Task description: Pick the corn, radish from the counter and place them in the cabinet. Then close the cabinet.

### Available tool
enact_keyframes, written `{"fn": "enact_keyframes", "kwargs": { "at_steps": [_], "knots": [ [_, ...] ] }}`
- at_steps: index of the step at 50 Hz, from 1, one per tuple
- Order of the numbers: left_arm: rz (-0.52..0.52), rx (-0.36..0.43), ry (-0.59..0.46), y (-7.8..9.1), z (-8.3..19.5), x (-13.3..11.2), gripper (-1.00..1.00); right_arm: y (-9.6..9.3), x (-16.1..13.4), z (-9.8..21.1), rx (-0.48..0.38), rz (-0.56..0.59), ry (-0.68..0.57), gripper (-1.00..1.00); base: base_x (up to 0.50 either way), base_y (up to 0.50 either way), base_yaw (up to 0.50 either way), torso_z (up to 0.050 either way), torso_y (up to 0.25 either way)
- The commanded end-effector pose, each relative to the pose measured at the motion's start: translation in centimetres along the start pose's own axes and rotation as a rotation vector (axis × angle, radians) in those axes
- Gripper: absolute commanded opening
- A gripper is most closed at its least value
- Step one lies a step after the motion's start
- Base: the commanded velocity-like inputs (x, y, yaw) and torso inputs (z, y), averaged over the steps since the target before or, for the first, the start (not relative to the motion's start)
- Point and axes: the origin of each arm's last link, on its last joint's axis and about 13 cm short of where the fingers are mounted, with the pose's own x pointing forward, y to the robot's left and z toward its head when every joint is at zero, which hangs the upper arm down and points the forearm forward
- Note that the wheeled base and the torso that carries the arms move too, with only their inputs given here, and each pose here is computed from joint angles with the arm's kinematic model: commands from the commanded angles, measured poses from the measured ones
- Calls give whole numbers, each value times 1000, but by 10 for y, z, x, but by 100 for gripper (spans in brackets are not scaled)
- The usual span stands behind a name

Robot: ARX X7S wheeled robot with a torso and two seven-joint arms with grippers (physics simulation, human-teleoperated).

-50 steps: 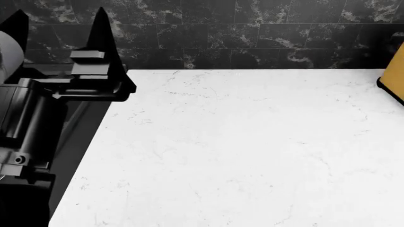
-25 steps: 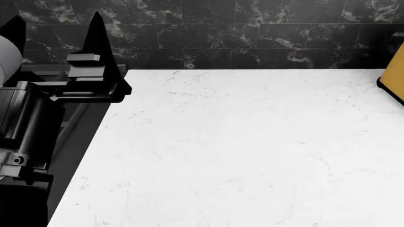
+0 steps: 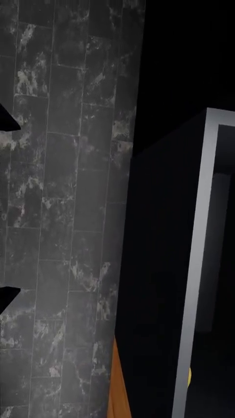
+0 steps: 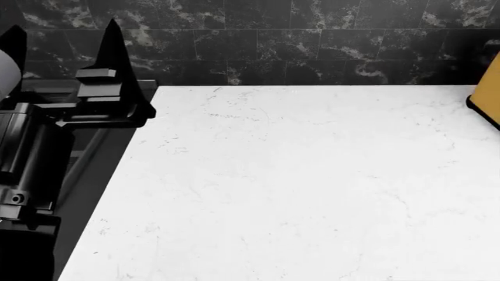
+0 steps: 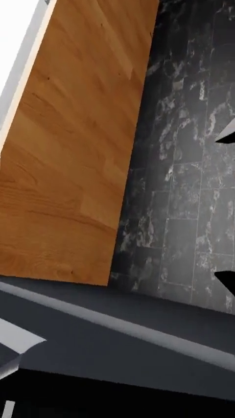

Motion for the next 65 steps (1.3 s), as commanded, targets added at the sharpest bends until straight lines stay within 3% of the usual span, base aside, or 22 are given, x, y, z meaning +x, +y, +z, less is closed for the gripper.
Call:
{"fn": "enact_keyframes", "kwargs": {
  "at_steps": [1,16,38,48,57,65],
  "knots": [
    [6,0,6,2,-1,0,100,20,12,17,149,148,-89,100,0,0,0,0,0],
    [9,1,11,2,-4,-1,100,21,-13,47,365,302,-162,100,0,0,0,1,2],
    [18,4,16,4,-5,-2,100,66,-27,70,483,521,-234,100,-1,0,0,2,3],
    [13,0,22,4,-5,-2,100,51,-35,93,488,538,-276,100,2,2,3,5,3],
    [13,2,25,3,-5,-2,100,28,-47,103,604,594,-249,100,0,0,0,1,6],
    [13,3,30,3,-8,-2,100,33,-56,115,630,693,-293,100,0,0,0,1,8]
  ]
}}
